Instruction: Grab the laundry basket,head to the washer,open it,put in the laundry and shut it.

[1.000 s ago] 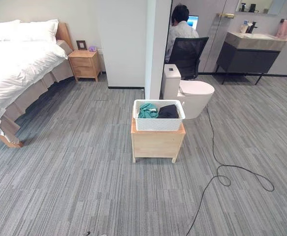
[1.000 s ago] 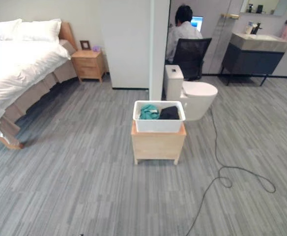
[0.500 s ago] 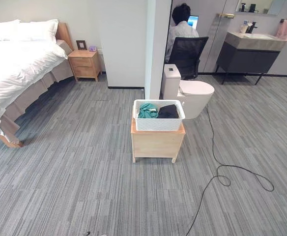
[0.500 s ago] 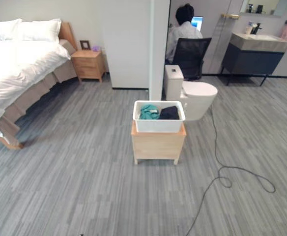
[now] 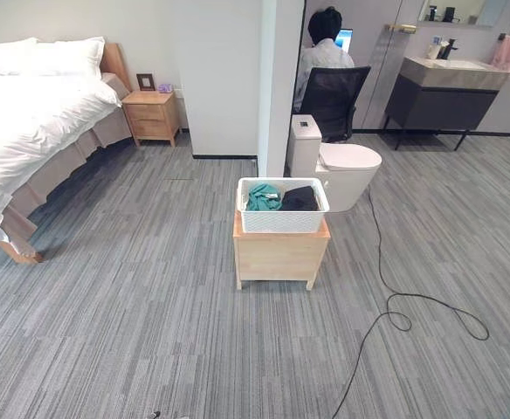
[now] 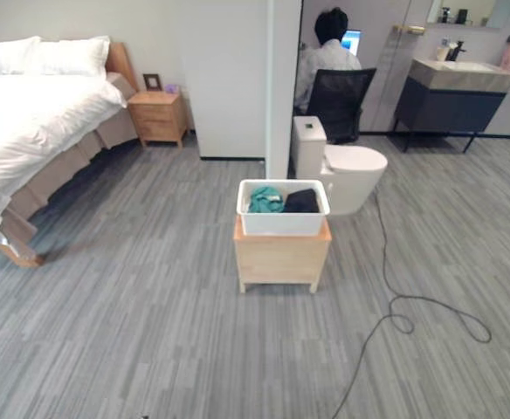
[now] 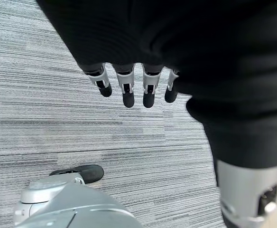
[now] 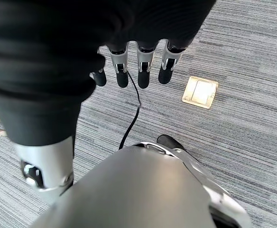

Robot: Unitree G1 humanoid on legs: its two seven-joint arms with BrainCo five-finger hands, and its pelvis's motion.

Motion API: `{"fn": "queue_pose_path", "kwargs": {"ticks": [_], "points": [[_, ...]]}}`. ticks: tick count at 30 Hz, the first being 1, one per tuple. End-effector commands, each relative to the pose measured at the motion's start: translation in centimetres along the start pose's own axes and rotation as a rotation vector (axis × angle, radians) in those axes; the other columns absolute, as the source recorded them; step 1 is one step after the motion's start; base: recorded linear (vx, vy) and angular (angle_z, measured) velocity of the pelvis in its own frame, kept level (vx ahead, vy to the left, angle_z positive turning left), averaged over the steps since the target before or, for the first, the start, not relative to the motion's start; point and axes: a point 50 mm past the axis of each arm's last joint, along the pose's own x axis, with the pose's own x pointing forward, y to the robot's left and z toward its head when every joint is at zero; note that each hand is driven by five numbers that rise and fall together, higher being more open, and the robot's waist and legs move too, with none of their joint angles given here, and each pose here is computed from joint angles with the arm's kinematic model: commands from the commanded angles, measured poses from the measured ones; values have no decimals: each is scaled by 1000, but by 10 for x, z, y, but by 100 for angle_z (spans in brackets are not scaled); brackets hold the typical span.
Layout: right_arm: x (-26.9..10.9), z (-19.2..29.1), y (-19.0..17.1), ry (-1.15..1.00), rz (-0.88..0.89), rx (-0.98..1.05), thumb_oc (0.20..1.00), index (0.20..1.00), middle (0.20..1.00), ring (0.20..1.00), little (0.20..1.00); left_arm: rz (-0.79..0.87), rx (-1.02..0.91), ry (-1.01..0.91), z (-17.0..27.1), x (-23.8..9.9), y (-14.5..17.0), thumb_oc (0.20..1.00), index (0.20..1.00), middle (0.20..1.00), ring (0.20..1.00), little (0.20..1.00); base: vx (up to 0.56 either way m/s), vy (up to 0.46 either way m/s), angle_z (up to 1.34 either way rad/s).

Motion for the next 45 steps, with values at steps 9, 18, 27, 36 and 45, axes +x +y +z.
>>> {"fn": "queue_pose_path", "kwargs": {"ticks": [9,18,27,36,45], "points": [[-1,-9,-7,27,-22,71,1000,1000,1000,1000,1000,43,11,-115,35,4,15,1000,1000,1000,1000,1000,26,-57,5],[-4,39,-48,-174,-137,108,1000,1000,1000,1000,1000,13,-58,-227,65,6,4,1000,1000,1000,1000,1000,24,-89,23],[-4,78,-52,-292,-154,98,1000,1000,1000,1000,1000,38,-112,-233,61,5,5,1000,1000,1000,1000,1000,358,191,-10],[-5,55,-60,-244,-191,344,1000,1000,1000,1000,1000,68,-44,-257,71,4,26,1000,1000,1000,1000,1000,412,228,9],[-18,50,-99,-323,-322,490,1000,1000,1000,1000,1000,80,-60,-309,83,3,29,1000,1000,1000,1000,1000,436,-166,40]]}}
